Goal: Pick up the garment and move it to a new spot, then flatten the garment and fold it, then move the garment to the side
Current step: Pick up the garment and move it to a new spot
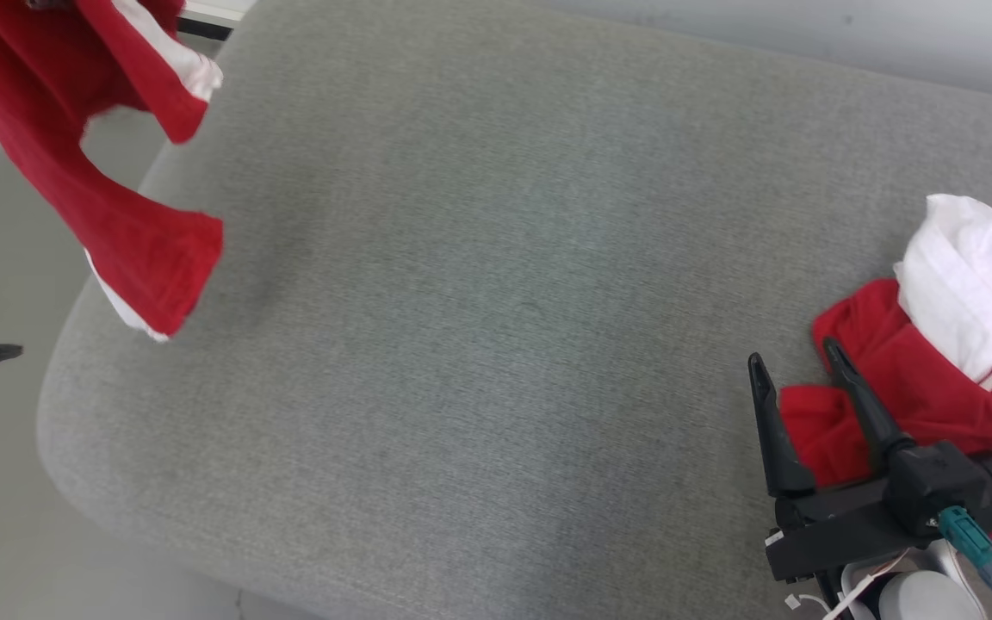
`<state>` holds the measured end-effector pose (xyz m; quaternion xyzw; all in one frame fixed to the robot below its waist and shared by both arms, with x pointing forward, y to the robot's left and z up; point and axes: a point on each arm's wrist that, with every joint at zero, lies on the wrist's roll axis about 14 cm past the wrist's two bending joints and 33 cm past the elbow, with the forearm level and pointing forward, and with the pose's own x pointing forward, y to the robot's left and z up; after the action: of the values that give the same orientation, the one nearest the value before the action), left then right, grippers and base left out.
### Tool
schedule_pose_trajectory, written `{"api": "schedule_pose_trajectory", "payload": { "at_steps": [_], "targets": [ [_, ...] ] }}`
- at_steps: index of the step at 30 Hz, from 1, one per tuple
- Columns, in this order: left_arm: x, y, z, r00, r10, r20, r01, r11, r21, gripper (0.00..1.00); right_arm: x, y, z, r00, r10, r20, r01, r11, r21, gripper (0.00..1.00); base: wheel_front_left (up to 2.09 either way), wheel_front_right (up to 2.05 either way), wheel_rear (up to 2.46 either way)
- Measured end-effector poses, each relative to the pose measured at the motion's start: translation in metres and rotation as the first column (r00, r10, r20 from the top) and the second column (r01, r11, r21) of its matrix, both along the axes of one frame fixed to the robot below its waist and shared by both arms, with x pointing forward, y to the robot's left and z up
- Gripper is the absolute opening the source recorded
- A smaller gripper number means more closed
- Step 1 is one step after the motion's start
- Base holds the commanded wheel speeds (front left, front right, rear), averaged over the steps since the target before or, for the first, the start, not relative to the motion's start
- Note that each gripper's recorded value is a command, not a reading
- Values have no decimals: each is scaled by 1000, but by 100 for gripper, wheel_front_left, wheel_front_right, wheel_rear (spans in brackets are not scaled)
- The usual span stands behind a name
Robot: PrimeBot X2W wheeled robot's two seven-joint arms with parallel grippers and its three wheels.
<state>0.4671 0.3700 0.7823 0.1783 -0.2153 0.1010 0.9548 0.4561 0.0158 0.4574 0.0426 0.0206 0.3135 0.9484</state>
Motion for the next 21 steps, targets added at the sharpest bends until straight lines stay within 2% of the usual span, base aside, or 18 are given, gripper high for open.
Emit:
{"api": "schedule_pose_trajectory", "payload": {
  "at_steps": [3,8,15,21],
  "targets": [
    [10,-1,-1,1000,-6,5,6,1000,-9,0,3,-10,0,1000,-19,1,19,1000,-11,100,0,0,0],
    [30,10,-30,999,9,-35,-12,997,-76,0,5,-21,1,999,-39,6,39,999,-22,100,0,0,0],
    [51,26,-137,971,43,-235,-92,975,-202,0,6,-40,-1,997,-76,1,75,996,-53,100,0,0,0],
    [42,35,-239,900,66,-431,-216,926,-309,0,8,-51,-2,994,-110,-6,109,992,-55,100,0,0,0]
  ]
}}
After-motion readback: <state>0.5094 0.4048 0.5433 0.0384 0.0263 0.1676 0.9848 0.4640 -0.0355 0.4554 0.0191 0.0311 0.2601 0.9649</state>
